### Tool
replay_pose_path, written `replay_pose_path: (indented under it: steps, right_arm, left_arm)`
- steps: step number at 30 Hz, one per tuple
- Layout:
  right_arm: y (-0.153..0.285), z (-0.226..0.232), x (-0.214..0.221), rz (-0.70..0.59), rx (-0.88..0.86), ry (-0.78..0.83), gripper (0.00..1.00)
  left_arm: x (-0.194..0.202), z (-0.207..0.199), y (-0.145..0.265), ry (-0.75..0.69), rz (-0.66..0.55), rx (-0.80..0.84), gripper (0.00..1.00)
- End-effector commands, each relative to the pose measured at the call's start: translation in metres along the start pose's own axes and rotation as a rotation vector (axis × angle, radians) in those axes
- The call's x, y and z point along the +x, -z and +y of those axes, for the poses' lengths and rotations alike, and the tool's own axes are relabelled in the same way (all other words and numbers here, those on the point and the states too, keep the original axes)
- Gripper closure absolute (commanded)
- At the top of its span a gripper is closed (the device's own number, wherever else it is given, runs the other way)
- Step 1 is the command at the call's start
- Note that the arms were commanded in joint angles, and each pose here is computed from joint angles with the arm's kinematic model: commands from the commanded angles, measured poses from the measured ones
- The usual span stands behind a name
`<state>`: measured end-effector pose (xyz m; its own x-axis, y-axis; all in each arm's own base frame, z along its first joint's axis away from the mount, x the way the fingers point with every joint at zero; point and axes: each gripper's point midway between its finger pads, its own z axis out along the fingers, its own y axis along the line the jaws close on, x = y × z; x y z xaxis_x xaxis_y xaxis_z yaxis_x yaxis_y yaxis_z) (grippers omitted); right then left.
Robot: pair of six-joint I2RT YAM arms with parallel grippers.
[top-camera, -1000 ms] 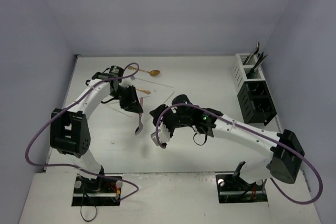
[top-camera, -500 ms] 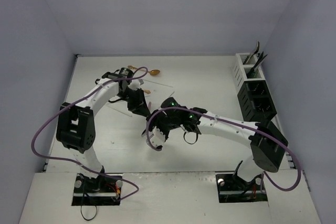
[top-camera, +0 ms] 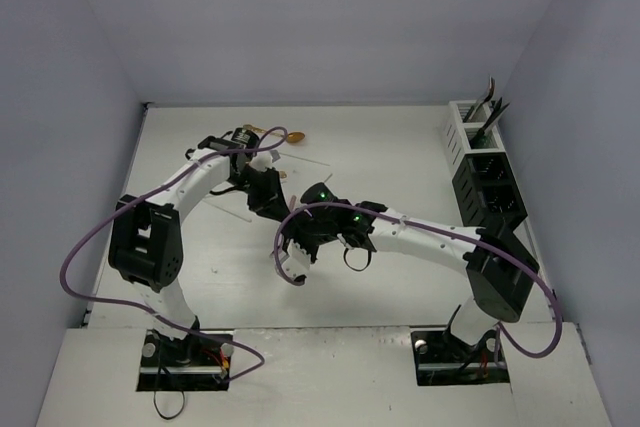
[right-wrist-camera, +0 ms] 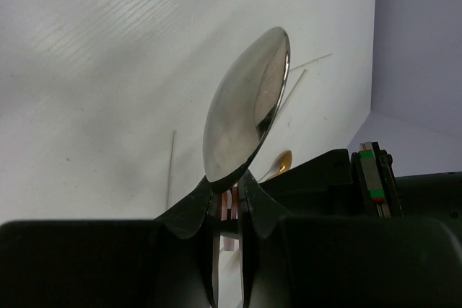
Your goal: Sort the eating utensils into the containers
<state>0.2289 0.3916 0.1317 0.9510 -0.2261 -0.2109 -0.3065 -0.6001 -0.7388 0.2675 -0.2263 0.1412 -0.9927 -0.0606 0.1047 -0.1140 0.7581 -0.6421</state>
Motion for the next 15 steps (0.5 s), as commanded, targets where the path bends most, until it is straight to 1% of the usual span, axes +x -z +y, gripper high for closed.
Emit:
replay_pose_path:
  steps: [1,3,4,5,6,7,10,11,12,14,15]
  right_arm:
    - [0.011,-0.036,-0.010,-0.024,0.092,0.043,1.00]
    - [0.015,-0.038,-0.013,-0.028,0.100,0.039,1.00]
    - [0.020,-0.042,-0.015,-0.028,0.114,0.041,1.00]
    - [0.024,-0.046,-0.019,-0.031,0.127,0.036,1.00]
    - [0.029,-0.049,-0.023,-0.035,0.140,0.028,1.00]
    - [0.035,-0.052,-0.026,-0.035,0.155,0.019,1.00]
    - [0.056,-0.065,-0.038,-0.045,0.210,-0.019,1.00]
    - [0.062,-0.068,-0.039,-0.043,0.227,-0.075,1.00]
    - [0.069,-0.074,-0.041,-0.043,0.248,-0.077,1.00]
    - [0.092,-0.093,-0.037,-0.020,0.329,-0.251,1.00]
    - [0.106,-0.103,-0.025,-0.002,0.388,-0.408,1.00]
  left_arm:
    - [0.002,-0.026,0.019,-0.054,-0.033,0.064,0.65]
    - [-0.003,-0.025,0.023,-0.069,-0.060,0.052,0.44]
    - [-0.007,-0.024,0.028,-0.068,-0.081,0.048,0.29]
    - [-0.014,-0.022,0.034,-0.066,-0.110,0.042,0.21]
    - [-0.020,-0.021,0.041,-0.068,-0.140,0.036,0.16]
    - [-0.028,-0.023,0.047,-0.075,-0.170,0.035,0.16]
    - [-0.070,-0.015,0.090,-0.030,-0.331,0.028,0.15]
    - [-0.082,-0.011,0.104,-0.019,-0.381,0.017,0.15]
    - [-0.091,-0.009,0.118,-0.016,-0.423,0.020,0.15]
    - [-0.119,0.008,0.160,-0.035,-0.590,-0.041,0.15]
    - [-0.128,0.015,0.179,-0.077,-0.682,-0.095,0.15]
